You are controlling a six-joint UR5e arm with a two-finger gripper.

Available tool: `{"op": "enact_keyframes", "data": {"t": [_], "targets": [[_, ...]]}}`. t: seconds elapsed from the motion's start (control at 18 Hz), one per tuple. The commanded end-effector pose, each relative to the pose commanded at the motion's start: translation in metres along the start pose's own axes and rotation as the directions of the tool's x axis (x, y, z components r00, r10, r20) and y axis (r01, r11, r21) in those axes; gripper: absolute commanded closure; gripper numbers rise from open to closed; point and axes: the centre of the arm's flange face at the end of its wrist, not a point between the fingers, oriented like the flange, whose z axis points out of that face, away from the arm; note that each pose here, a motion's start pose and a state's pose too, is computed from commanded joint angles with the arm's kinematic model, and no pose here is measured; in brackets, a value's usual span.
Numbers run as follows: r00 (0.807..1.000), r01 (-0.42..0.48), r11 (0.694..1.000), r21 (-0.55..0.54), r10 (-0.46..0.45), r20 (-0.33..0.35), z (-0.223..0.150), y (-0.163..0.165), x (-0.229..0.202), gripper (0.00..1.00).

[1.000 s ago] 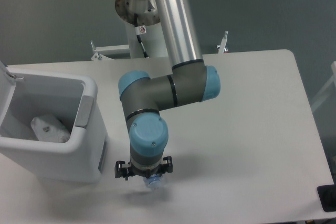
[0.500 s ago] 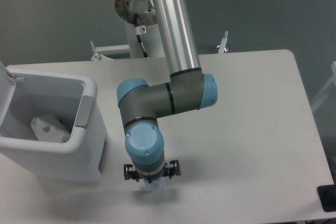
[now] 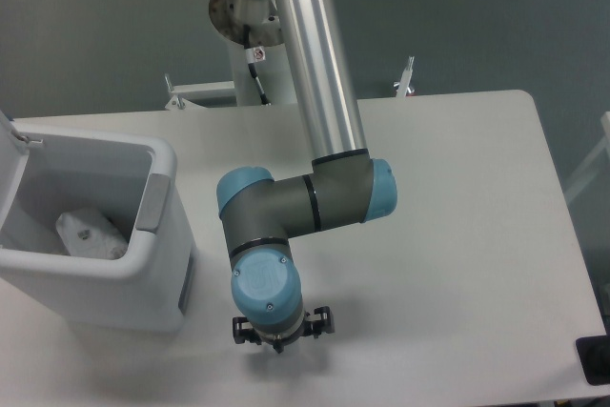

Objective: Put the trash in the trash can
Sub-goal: 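Close the gripper on the bottle's cap end and lift it upright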

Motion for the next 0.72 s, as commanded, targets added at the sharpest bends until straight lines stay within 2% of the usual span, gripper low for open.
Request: {"op": "enact_keyframes", "data": {"t": [0.33, 0.44, 0.72], "targets": [[0.999, 0.037, 0.999, -0.004, -0.037, -0.002, 0.003, -0.001, 0.001, 0.82], [0.999, 0.039, 0.999, 0.006, -0.039, -0.006, -0.006, 0.0, 0.001, 0.97], [0.999, 0.033, 0.996, 0.082, -0.031, -0.023, -0.058, 0.005, 0.006, 0.98]]}}
